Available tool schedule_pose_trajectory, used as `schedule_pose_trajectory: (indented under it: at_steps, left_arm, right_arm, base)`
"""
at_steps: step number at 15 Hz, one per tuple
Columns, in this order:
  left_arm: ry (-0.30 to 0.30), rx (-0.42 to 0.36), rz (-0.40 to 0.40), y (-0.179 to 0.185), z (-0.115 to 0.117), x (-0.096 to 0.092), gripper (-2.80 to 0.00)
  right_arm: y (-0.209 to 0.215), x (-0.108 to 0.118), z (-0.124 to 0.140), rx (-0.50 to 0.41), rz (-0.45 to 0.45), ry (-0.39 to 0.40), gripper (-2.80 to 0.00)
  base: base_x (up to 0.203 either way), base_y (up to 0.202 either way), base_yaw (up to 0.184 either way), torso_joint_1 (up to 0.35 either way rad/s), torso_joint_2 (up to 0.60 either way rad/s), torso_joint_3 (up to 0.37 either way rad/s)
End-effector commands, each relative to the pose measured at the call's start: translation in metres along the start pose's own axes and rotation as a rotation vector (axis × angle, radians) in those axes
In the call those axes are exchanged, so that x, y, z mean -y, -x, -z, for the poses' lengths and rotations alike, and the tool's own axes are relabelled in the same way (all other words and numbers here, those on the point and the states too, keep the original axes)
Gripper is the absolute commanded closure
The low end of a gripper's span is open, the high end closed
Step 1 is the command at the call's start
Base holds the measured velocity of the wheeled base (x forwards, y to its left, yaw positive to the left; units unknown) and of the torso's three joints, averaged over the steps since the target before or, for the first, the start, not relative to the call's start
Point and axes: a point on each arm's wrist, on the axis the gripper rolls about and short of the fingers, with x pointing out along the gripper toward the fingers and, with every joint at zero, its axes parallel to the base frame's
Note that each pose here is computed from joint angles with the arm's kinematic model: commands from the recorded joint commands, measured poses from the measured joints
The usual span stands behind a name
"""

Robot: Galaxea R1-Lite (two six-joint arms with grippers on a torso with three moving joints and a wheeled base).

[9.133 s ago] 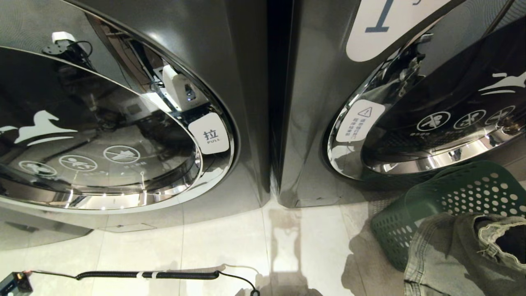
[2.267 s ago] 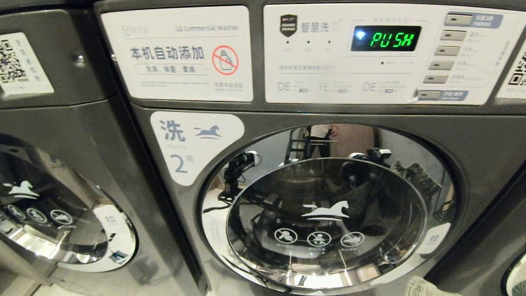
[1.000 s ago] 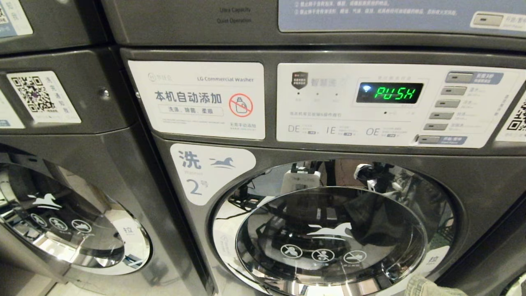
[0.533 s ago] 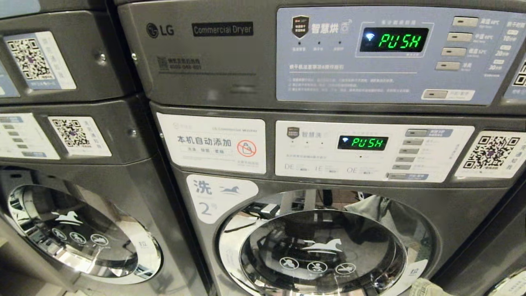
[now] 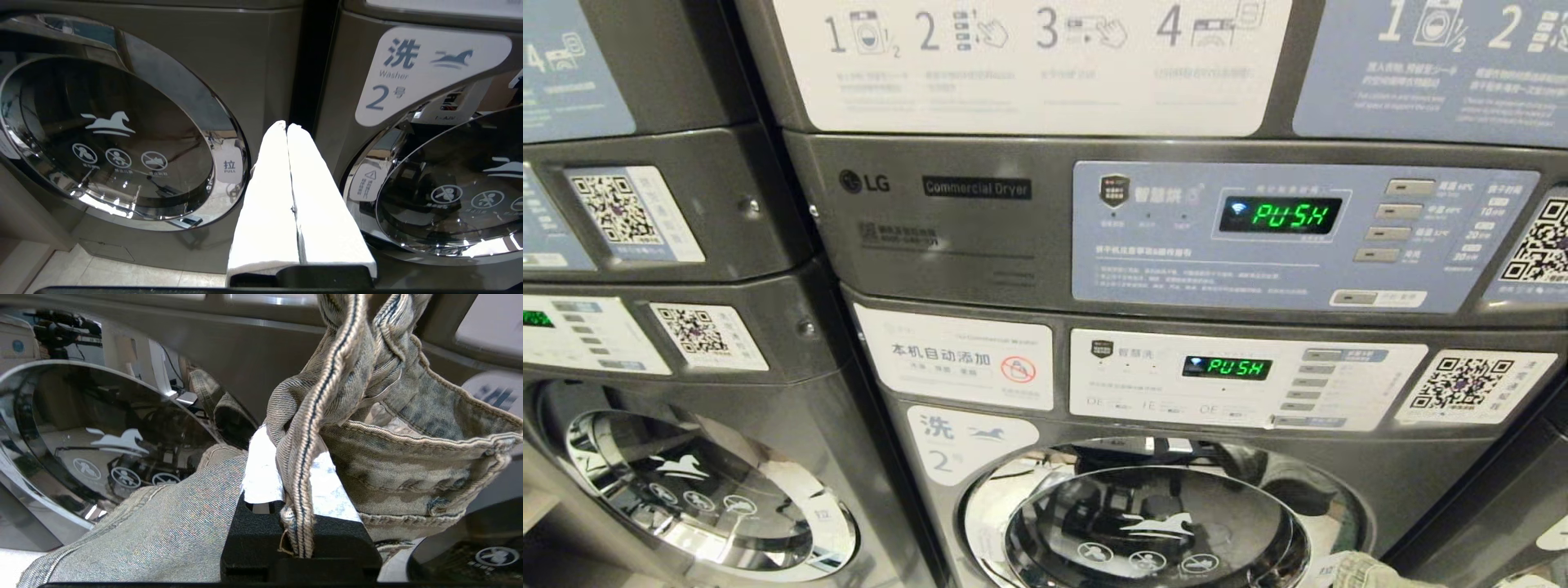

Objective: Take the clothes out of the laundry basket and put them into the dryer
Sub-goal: Put the clothes in the dryer

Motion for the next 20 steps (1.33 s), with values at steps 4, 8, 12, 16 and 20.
schedule_pose_trajectory:
  at_steps: [4,8,12,16,20]
  left_arm:
    - [0.001,0.001,0.000,0.0000,0.0004,0.0000,0.00]
    - [0.001,0.002,0.000,0.0001,0.0001,0.0000,0.00]
    - [0.001,0.001,-0.001,0.0000,0.0004,0.0000,0.00]
    - [0.001,0.001,0.000,0.0001,0.0004,0.0000,0.00]
    - [-0.001,0.002,0.000,0.0001,0.0000,0.0000,0.00]
  right_arm:
    - [0.0001,0.0000,0.0000,0.001,-0.001,0.018,0.00]
    - [0.0001,0.0000,0.0000,0.001,-0.001,0.020,0.00]
    - [0.0001,0.0000,0.0000,0.001,-0.001,0.018,0.00]
    - [0.0001,0.0000,0.0000,0.001,-0.001,0.011,0.00]
    - [0.0001,0.0000,0.0000,0.001,-0.001,0.015,0.00]
  base:
    - [0.000,0.000,0.000,0.263,-0.53,-0.264]
    - [0.000,0.000,0.000,0.282,-0.57,-0.287]
    - [0.000,0.000,0.000,0.294,-0.60,-0.302]
    - [0.000,0.000,0.000,0.204,-0.41,-0.209]
    - [0.000,0.000,0.000,0.175,-0.35,-0.176]
